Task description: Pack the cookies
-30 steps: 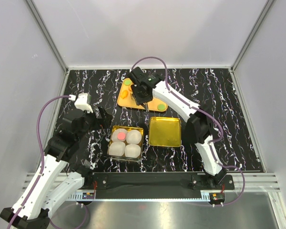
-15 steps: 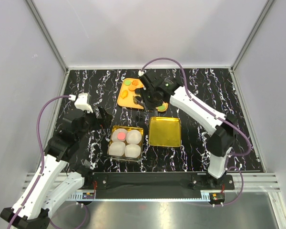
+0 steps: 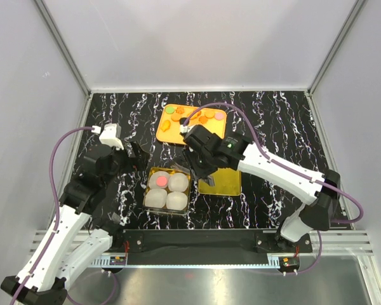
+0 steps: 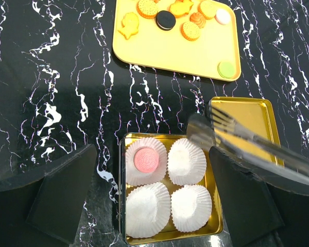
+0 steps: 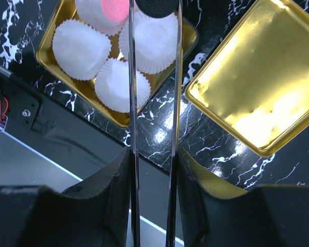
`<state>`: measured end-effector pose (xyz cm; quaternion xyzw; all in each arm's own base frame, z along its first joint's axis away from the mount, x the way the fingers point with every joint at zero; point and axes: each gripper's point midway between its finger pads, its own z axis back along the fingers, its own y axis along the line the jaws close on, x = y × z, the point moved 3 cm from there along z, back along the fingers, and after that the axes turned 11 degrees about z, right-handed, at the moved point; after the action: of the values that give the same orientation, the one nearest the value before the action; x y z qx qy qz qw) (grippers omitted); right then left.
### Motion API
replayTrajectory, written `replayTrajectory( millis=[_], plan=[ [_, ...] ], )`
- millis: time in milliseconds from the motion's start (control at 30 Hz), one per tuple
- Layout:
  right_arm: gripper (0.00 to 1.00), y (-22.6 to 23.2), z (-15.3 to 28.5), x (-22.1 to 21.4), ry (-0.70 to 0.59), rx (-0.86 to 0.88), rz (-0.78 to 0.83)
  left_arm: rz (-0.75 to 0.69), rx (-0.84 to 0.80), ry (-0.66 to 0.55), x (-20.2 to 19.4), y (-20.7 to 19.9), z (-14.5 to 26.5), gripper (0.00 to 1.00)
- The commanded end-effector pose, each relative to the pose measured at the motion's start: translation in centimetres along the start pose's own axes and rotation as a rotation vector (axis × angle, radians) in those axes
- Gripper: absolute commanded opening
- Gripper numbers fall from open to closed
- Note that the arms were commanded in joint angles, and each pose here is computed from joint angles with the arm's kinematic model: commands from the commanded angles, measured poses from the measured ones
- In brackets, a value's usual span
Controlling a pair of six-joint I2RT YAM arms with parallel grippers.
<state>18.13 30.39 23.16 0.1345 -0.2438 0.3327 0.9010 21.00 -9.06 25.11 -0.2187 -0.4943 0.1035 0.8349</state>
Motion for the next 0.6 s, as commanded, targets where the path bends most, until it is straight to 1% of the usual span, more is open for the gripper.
replayTrajectory(
  millis=[0,267,567],
  plan=[
    [0.42,1.5,0.7,0.2,-0.040,0.043,-0.020,0.009,-0.034,-0.027,0.7,-0.7,-0.1,0.99],
    [0.44,2.5,-0.7,-1.7,0.019,0.061,0.002,0.009,-0.030,-0.029,0.8,-0.7,0.0,0.99],
    [0.45,3.0,-1.4,-2.6,0.054,0.066,0.024,0.009,-0.029,-0.030,0.8,-0.6,0.0,0.99]
  ],
)
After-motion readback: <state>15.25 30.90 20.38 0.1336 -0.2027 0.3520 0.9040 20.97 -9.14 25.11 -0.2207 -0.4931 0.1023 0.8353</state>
